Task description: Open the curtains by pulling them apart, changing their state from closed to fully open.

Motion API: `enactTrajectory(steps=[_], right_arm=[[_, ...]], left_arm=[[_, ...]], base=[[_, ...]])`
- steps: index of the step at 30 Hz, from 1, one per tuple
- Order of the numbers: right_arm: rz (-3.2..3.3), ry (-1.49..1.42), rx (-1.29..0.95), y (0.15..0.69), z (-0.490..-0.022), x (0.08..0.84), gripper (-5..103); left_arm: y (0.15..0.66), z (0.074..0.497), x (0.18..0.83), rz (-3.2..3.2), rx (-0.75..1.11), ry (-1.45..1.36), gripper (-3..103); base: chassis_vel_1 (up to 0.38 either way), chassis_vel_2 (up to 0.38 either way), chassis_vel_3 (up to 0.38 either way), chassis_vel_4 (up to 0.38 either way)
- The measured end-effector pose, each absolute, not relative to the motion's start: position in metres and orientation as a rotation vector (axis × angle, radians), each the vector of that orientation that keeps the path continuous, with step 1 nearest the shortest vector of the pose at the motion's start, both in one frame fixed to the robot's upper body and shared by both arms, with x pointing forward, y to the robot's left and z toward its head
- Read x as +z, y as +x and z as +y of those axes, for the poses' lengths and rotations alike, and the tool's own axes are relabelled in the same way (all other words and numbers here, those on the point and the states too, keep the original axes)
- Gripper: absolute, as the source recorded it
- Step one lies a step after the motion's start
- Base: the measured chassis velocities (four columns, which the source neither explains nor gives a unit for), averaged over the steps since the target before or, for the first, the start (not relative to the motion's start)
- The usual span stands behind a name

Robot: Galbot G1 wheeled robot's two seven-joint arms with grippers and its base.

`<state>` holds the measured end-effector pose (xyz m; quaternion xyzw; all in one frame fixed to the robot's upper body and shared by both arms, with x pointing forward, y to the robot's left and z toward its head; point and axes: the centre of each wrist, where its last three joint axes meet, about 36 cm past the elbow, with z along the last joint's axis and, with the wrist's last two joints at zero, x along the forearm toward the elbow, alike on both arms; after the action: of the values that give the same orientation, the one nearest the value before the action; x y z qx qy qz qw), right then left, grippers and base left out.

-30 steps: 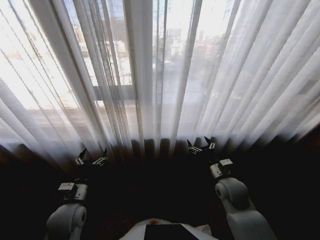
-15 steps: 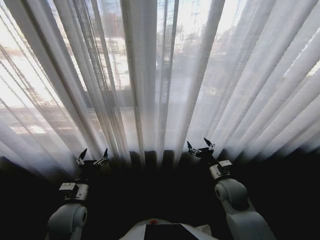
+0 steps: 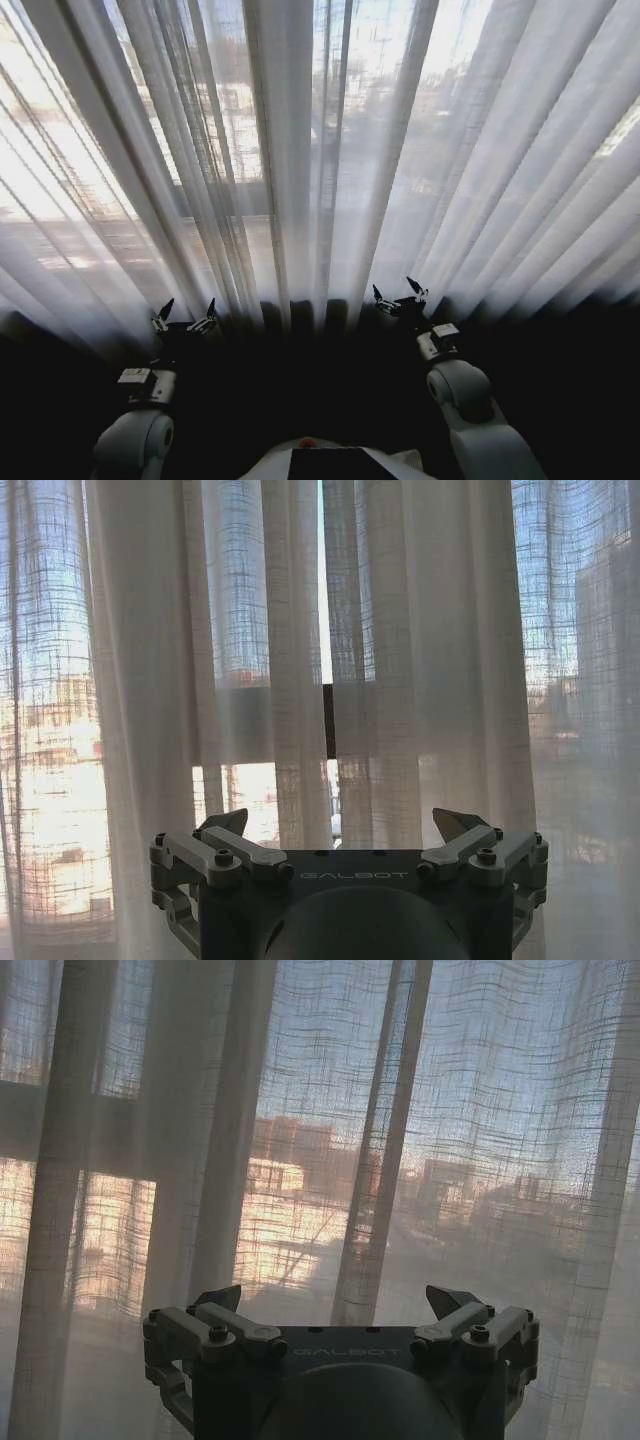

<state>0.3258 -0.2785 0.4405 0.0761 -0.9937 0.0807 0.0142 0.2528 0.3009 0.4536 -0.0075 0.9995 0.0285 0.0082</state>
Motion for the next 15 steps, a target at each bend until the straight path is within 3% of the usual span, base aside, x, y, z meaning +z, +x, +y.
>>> enactTrajectory(steps=[8,15], right_arm=[[-3.098,0.240,0.255,0.3271,-0.2785,0.4417,100],[-3.097,0.237,0.253,0.3258,-0.2795,0.4405,100]], left_arm=[[0.2518,0.3019,0.4529,3.123,0.091,-0.028,100],[0.2520,0.2999,0.4519,3.122,0.082,-0.023,100]], base=[[0.160,0.141,-0.137,-0.160],[0.283,0.256,-0.273,-0.274]])
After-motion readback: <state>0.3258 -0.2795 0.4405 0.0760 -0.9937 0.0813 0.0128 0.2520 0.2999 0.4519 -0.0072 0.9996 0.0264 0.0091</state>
